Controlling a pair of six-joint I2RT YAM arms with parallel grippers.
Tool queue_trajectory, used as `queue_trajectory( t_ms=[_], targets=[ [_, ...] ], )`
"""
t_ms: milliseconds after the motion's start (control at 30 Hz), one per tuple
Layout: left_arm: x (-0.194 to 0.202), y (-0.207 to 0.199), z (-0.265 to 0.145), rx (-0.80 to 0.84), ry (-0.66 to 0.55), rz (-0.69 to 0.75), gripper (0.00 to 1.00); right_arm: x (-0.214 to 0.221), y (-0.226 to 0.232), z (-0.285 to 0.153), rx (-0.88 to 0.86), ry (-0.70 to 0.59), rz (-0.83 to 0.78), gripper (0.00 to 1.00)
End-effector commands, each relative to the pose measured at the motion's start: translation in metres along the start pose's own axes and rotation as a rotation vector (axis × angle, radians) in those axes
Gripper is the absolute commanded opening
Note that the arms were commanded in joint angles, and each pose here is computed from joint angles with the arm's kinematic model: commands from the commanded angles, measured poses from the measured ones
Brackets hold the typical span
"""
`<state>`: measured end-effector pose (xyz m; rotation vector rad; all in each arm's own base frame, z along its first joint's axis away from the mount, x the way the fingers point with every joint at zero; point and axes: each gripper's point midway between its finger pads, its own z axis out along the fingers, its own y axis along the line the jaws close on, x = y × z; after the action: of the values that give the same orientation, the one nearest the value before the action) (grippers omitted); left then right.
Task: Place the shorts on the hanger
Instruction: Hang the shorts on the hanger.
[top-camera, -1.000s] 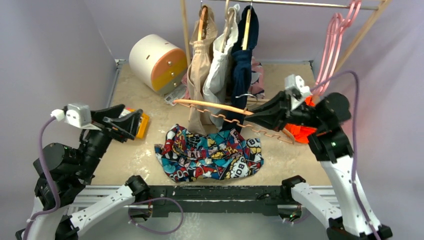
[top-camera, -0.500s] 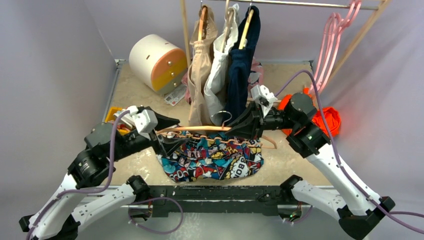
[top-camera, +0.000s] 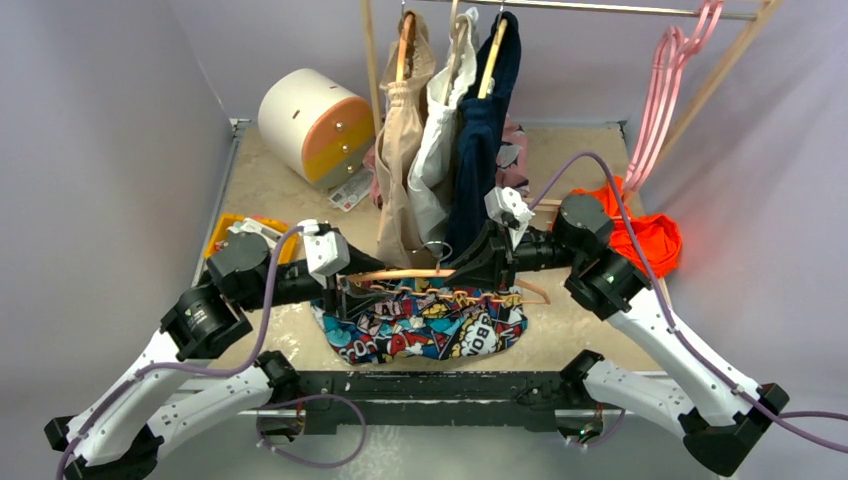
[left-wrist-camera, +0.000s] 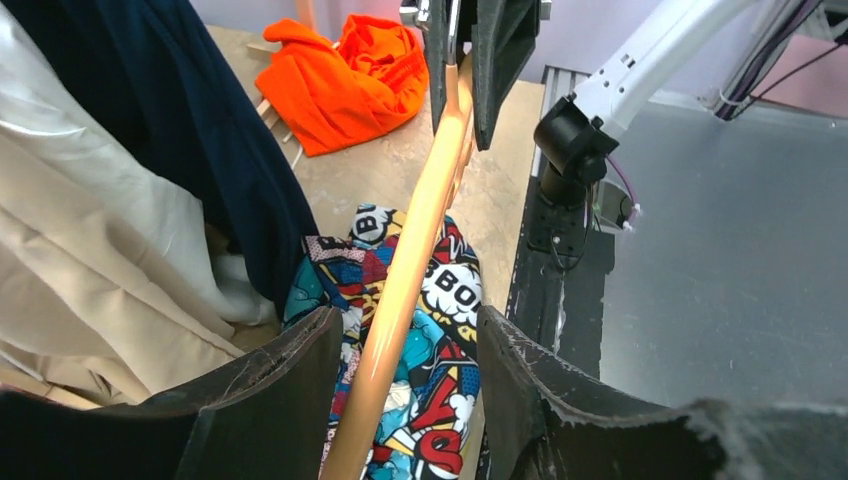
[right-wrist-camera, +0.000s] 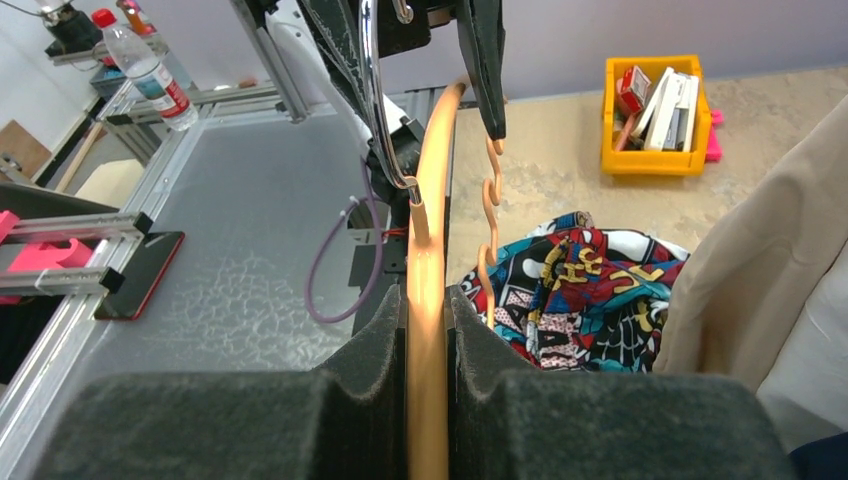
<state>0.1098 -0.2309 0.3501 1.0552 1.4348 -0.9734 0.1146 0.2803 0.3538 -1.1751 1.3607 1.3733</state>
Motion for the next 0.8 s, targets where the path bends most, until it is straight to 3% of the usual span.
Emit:
queue_trajectory(
  t_ms=[0,100,233,633,767],
  targets=[
    [0.002,-0.007,0.005,0.074,0.006,0.064,0.50,-0.002,0.012,-0.003,-0.050,-0.002,-0.057,0.00],
    [0.008,-0.011,0.005,0.105,0.021,0.078,0.43,0.002,0.017,-0.006,-0.054,0.008,-0.051,0.00],
    [0.017,-0.017,0.004,0.155,0.047,0.117,0.26,0.004,0.023,-0.010,-0.063,0.014,-0.048,0.00],
    [0.017,-0.017,0.010,0.169,0.041,0.099,0.26,0.003,0.028,-0.010,-0.089,0.006,-0.044,0.00],
    [0.016,-0.021,0.013,0.200,0.041,0.102,0.16,0.005,0.027,-0.008,-0.091,0.011,-0.038,0.00]
  ],
)
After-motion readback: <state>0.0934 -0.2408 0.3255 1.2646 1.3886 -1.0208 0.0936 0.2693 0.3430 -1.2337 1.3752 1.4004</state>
